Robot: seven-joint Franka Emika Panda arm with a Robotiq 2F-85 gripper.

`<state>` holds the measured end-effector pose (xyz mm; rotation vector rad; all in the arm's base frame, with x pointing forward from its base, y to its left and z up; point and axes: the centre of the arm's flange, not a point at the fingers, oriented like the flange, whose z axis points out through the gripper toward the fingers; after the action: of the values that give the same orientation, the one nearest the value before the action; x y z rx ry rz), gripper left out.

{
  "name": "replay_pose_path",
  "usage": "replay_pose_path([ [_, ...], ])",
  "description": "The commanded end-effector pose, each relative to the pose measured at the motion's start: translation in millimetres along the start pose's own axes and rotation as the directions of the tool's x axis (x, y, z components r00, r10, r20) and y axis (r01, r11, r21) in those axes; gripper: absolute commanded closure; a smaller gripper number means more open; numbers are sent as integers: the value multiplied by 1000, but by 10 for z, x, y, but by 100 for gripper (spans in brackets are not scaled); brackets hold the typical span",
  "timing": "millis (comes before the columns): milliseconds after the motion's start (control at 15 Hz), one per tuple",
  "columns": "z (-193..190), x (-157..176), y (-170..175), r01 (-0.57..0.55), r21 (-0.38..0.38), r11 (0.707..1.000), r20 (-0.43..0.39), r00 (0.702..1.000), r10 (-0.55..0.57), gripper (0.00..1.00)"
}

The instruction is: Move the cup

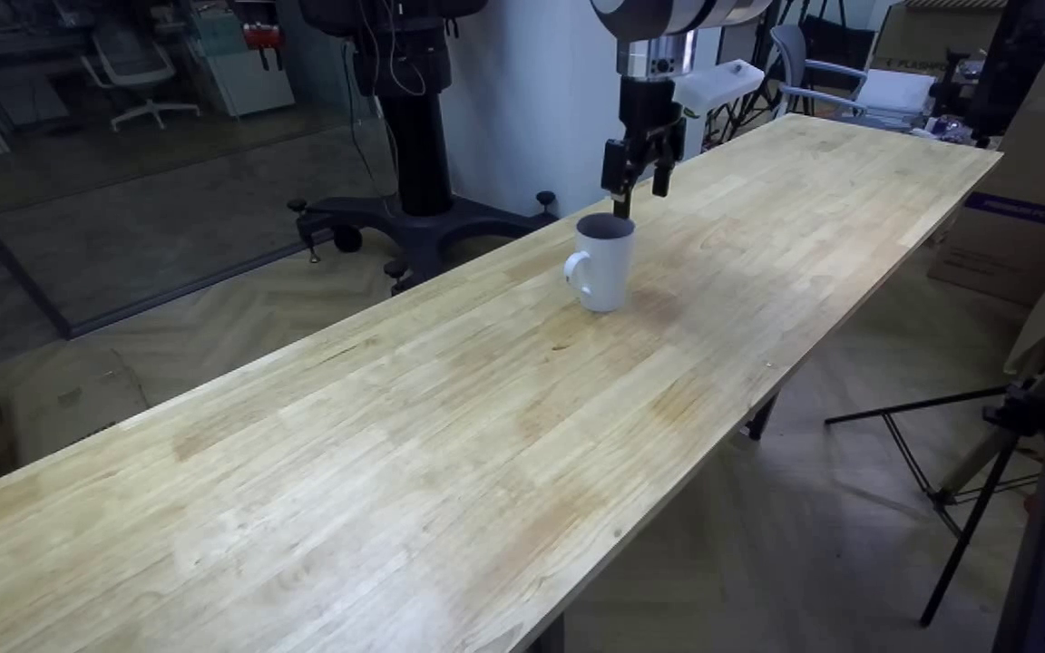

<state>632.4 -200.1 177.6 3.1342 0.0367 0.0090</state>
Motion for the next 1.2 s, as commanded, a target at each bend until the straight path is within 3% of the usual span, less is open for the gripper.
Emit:
replay_pose_path([
  [0,89,138,38,-71,-10,997,4,997,71,0],
  [533,502,431,208,-199,-26,980,50,979,200,0],
  [600,533,456,219,-206,-29,978,50,977,207,25],
  [733,570,493,230,-215,-26,976,54,975,217,32],
  [1133,545,589,136,-194,-36,980,68,978,196,75],
])
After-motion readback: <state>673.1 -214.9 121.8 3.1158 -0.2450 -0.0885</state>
